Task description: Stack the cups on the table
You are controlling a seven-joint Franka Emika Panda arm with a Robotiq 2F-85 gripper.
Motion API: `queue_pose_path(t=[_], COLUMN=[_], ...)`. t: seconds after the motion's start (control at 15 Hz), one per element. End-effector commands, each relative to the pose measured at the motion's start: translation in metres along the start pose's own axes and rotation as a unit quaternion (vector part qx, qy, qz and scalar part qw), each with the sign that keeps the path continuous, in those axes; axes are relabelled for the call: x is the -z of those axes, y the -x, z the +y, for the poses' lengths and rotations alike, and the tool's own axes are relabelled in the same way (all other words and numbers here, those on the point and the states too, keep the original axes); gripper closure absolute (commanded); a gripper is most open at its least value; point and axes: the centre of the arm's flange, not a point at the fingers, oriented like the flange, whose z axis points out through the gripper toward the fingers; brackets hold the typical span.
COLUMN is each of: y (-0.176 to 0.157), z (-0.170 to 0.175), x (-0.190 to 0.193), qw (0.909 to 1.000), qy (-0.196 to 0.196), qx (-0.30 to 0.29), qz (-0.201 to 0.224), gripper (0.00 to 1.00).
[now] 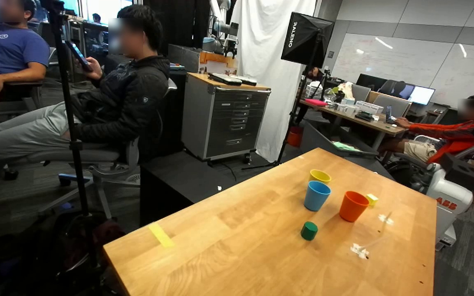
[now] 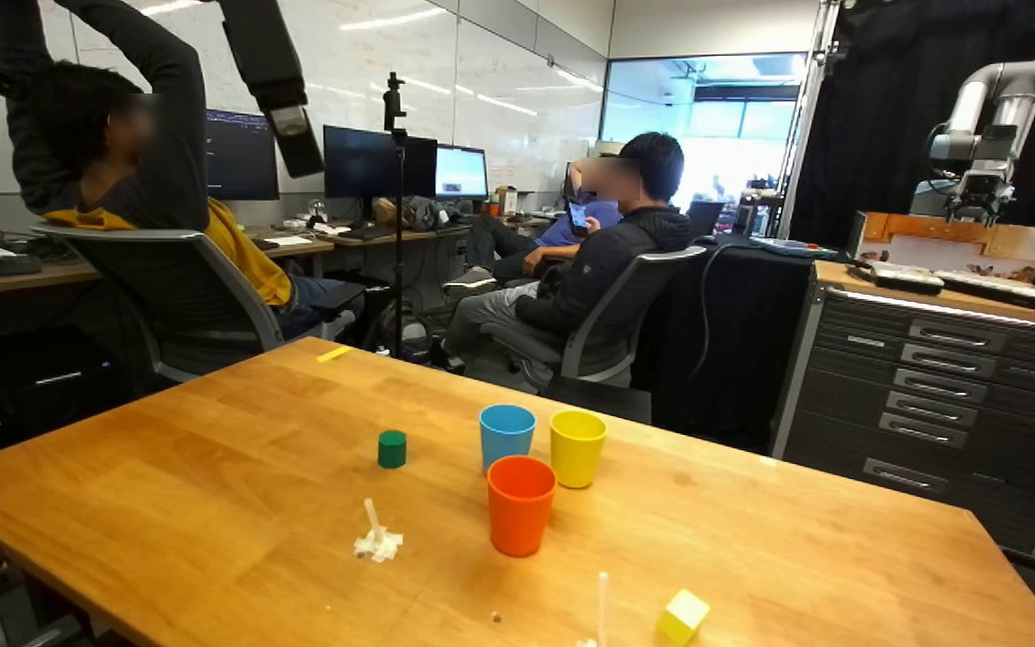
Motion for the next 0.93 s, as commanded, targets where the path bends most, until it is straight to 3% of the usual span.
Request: queue_pose_path(t=[0.0, 0.6, 0.87], y=[0.0, -0.006, -0.045], z=[-0.002, 0.001, 0.026], x=[0.001, -0.008, -0.022], qw=[1.0, 0.9999, 0.9947], qy=[-0.001, -0.005, -0.029], qx=[0.003, -0.009, -0.09], qz=[0.001, 0.006, 0.039], gripper=[0.0, 0.0, 0.0])
